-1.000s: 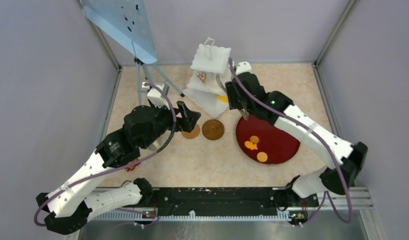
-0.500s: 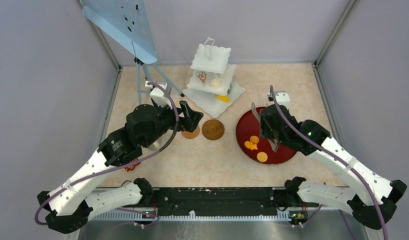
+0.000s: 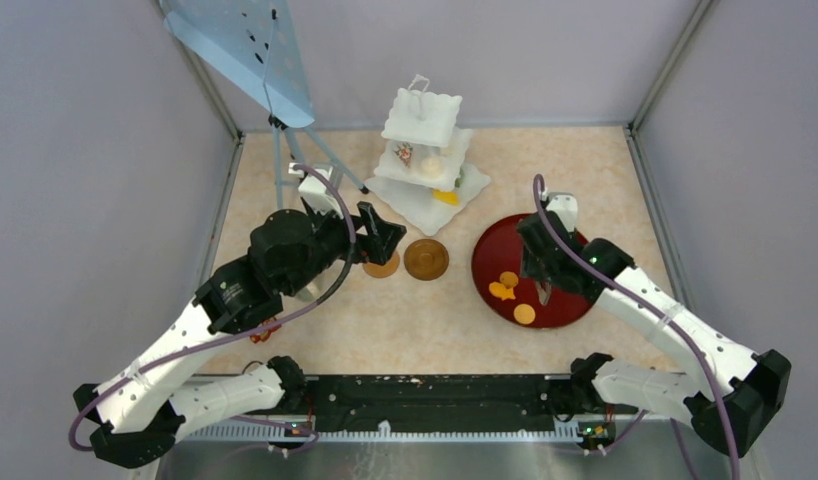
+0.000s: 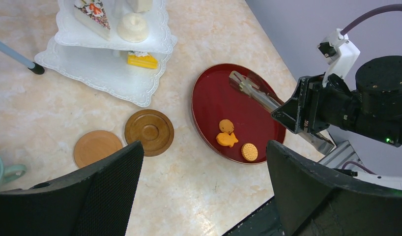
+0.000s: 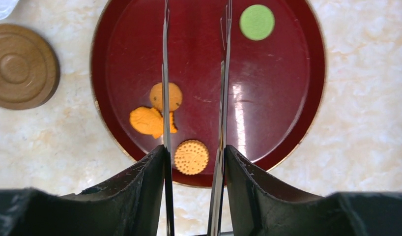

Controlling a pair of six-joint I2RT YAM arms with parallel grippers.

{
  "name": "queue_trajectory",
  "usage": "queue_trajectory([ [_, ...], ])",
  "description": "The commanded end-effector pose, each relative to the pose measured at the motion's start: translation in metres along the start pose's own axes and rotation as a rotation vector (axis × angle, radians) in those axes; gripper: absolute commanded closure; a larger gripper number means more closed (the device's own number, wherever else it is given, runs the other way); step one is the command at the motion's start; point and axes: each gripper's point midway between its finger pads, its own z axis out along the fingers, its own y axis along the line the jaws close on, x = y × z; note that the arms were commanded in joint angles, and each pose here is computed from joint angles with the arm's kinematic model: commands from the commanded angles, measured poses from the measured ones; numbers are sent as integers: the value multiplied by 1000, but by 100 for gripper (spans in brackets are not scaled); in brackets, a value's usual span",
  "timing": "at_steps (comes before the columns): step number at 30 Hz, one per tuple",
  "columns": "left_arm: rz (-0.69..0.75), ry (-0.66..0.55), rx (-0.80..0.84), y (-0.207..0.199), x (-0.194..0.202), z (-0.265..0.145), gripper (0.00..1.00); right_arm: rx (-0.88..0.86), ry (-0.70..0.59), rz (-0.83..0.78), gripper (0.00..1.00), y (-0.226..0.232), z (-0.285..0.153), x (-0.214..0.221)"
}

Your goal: Serve the afternoon tea

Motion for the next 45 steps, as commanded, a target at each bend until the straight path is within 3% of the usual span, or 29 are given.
queue_trajectory([
  [1, -19, -40, 8, -2, -11, -6, 1, -151, -53, 19, 55, 31, -2, -18],
  [8, -19, -39, 13, -3, -11, -6, 1, -74, -50, 47, 52, 15, 5, -15],
  [19, -12, -22, 14, -2, -7, -10, 1, 88, 28, 318, 50, -43, 35, 10],
  [45, -18, -22, 15, -4, -7, -2, 1, 127, 122, 183, 51, -43, 66, 22],
])
